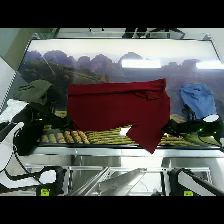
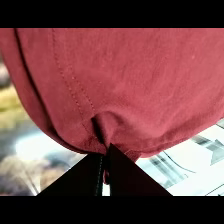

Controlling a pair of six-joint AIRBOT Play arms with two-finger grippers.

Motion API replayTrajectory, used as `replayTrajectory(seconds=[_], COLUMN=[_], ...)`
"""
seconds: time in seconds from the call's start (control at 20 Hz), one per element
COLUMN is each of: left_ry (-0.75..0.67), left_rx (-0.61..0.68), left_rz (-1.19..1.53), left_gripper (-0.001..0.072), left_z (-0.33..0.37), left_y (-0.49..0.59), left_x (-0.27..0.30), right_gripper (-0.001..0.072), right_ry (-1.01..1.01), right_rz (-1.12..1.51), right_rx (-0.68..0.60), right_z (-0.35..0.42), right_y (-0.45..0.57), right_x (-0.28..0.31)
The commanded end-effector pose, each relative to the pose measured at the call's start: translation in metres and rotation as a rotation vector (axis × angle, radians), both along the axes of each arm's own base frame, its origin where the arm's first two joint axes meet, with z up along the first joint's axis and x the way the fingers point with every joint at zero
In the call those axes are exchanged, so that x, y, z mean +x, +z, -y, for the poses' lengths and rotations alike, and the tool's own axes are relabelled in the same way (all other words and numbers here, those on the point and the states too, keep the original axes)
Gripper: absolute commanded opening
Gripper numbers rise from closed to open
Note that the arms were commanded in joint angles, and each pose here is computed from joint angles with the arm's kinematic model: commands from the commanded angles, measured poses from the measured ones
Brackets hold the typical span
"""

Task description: Fold the shirts.

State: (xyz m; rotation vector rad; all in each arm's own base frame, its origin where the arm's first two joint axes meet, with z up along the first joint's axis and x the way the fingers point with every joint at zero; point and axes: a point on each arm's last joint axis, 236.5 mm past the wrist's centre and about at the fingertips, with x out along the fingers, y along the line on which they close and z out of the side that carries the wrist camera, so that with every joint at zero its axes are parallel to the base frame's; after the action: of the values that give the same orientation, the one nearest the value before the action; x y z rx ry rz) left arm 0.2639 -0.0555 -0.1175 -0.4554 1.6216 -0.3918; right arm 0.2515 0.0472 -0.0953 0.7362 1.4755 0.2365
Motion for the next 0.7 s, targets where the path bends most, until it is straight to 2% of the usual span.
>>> replayTrajectory(seconds=[0.0,0.3,0.45,0.55,0.65], left_ry=[-0.001,-0.008,-0.008,-0.006,-0.001], left_rx=[-0.008,-0.018,-0.019,-0.019,-0.019], left_rz=[0.003,-0.013,-0.014,-0.013,-0.015], left_gripper=[0.0020,0.0020,0.0020,0.0020,0.0020], left_z=[0.001,0.003,0.004,0.004,0.004], left_y=[0.001,0.003,0.003,0.003,0.003], left_x=[0.000,-0.004,-0.004,-0.004,-0.004], right_gripper=[0.0402,0.0399,0.0399,0.0398,0.0354], right_ry=[0.026,0.038,0.025,0.001,0.003], right_rz=[-0.028,-0.117,-0.107,-0.084,-0.069], right_rx=[0.031,-0.052,-0.053,-0.014,0.058], right_z=[-0.011,0.006,0.006,-0.003,-0.018], right_y=[-0.001,-0.013,-0.014,-0.017,-0.019], right_x=[-0.012,-0.030,-0.027,-0.022,-0.021])
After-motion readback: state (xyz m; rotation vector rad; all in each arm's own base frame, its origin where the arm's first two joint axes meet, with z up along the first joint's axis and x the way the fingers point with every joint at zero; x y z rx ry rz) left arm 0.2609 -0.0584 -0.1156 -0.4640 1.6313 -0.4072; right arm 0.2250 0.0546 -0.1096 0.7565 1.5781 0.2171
